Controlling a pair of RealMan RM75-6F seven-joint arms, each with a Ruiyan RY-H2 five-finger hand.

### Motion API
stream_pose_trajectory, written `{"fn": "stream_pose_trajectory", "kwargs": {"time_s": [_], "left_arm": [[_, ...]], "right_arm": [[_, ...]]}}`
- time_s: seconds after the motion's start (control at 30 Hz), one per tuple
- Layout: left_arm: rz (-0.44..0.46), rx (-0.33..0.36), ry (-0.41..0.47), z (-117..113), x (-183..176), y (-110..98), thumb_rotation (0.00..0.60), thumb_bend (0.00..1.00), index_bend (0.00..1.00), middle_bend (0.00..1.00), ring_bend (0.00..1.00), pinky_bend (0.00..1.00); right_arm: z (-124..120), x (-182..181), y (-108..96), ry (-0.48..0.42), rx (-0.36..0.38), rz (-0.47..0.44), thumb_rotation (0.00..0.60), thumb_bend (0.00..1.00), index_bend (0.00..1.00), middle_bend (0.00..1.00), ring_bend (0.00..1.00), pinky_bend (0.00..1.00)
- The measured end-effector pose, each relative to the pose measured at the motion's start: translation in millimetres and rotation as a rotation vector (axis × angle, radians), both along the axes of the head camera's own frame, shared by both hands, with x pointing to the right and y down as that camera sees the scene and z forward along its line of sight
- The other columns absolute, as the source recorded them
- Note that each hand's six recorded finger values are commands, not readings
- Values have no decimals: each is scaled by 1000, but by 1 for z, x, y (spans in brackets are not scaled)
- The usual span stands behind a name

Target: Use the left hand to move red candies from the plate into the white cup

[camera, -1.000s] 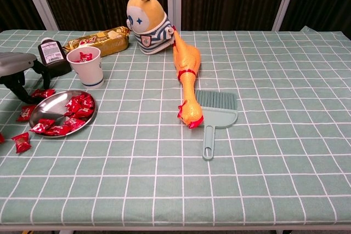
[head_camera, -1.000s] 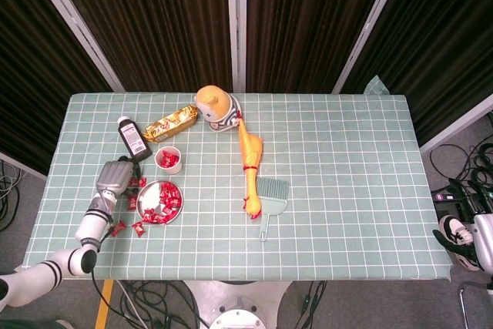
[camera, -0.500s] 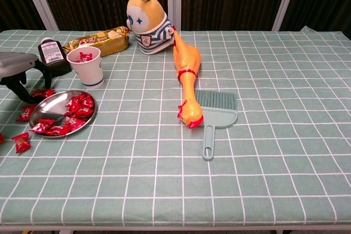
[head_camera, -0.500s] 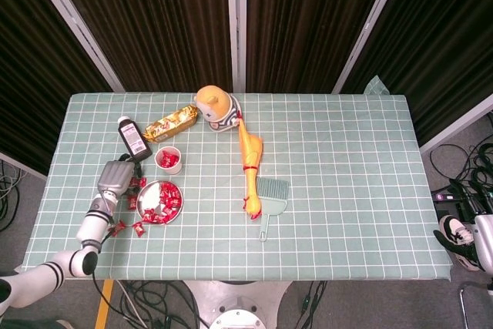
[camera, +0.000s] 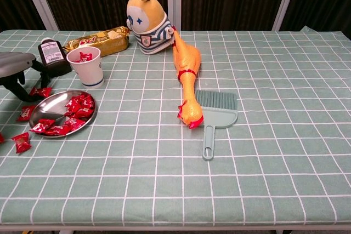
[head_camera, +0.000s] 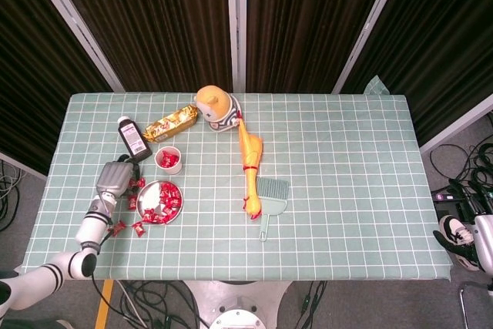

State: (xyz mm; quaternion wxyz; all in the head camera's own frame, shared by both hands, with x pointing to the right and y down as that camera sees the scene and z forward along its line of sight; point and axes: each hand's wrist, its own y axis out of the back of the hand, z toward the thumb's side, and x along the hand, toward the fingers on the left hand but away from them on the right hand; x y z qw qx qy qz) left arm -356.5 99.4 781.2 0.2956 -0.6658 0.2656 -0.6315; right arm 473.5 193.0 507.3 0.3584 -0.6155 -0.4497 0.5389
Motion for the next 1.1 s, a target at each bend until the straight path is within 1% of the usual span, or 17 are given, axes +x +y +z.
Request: {"fn": "stream_pose_trajectory", "kwargs": {"time_s": [0.13, 0.23, 0.37, 0.57, 0.63, 0.73, 0.87, 0.97, 1.1], "left_arm": [[-15, 28, 16, -11, -4, -3, 600, 346, 616, 282, 171, 399], [-24, 67, 33, -25, -6, -7, 600, 348, 616, 281, 171, 399], [-31, 146, 71, -53, -5, -16, 600, 348, 616, 282, 171, 398], [-8, 241, 158, -90, 16, -34, 600, 347, 613, 282, 171, 393], [8, 251, 183, -95, 27, -41, 600, 347, 612, 282, 171, 392], [41, 251, 209, -97, 45, -53, 600, 348, 612, 282, 171, 393], [80, 220, 212, -86, 68, -63, 600, 347, 612, 282, 171, 393], [96, 192, 203, -77, 80, -68, 600, 347, 610, 281, 171, 393], [107, 151, 187, -66, 90, -68, 600, 346, 601, 282, 171, 393]], "right_arm": [[0, -1, 0, -2, 2, -4, 600, 101, 100, 240, 80, 336], [0, -2, -1, -6, 3, -8, 600, 101, 100, 240, 80, 336], [1, -3, -1, -10, 2, -12, 600, 101, 100, 240, 80, 336], [0, -3, -1, -13, 5, -14, 600, 101, 100, 240, 80, 336], [0, -3, -1, -13, 6, -13, 600, 101, 100, 240, 80, 336], [1, -1, -1, -13, 4, -9, 600, 101, 100, 240, 80, 336], [1, 3, 1, -10, 3, 3, 600, 101, 100, 240, 80, 336], [1, 5, 1, -8, 2, 9, 600, 101, 100, 240, 80, 336], [2, 7, 1, -8, -1, 13, 600, 101, 100, 240, 80, 336]]}}
